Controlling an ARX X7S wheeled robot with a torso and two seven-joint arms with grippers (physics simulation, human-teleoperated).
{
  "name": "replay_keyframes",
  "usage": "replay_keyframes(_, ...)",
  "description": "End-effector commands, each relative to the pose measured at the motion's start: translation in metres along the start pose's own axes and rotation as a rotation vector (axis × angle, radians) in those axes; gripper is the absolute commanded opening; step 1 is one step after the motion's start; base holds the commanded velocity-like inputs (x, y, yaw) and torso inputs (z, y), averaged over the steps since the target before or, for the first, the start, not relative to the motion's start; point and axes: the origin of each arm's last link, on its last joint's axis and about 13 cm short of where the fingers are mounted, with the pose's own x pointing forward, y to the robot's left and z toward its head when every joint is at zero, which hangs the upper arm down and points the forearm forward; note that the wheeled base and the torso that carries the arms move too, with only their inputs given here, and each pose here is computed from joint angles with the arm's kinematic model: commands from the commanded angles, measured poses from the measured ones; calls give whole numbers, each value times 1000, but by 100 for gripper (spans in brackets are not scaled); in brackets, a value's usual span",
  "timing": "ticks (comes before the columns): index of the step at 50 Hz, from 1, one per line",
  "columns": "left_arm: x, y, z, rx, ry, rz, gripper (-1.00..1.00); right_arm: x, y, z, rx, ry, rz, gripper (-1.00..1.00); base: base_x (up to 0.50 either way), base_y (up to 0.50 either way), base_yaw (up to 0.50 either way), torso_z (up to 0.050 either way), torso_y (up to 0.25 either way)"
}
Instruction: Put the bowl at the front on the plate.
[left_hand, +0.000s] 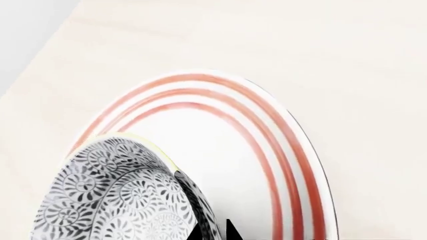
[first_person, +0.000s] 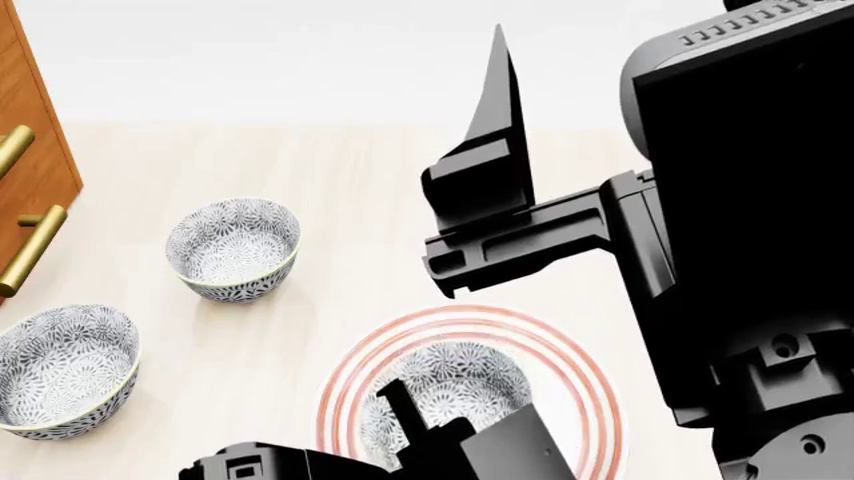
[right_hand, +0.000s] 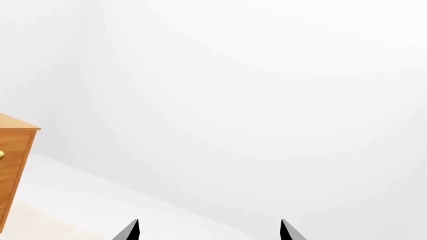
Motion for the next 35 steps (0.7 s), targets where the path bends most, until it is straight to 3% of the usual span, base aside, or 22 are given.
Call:
replay_keyframes(1, 1, 1, -1, 9, -6, 28, -100, 0, 0, -1, 0, 2, 3, 100, 0, 0, 0, 0, 0)
replay_keyframes(26, 4, -3, -7, 16, 0, 22, -100, -3, 1, -4, 4, 3, 3, 100, 0, 0, 0, 0, 0)
replay_keyframes(30, 5, 0, -7, -24, 7, 67, -100, -3, 1, -4, 6, 3, 5, 100, 0, 0, 0, 0, 0)
replay_keyframes(34, 6, -2, -8, 8, -1, 63, -100, -3, 1, -4, 5, 2, 4, 100, 0, 0, 0, 0, 0)
replay_keyframes(35, 5, -2, -7, 5, -3, 61, 100, -3, 1, -5, 4, 4, 3, 100, 0, 0, 0, 0, 0)
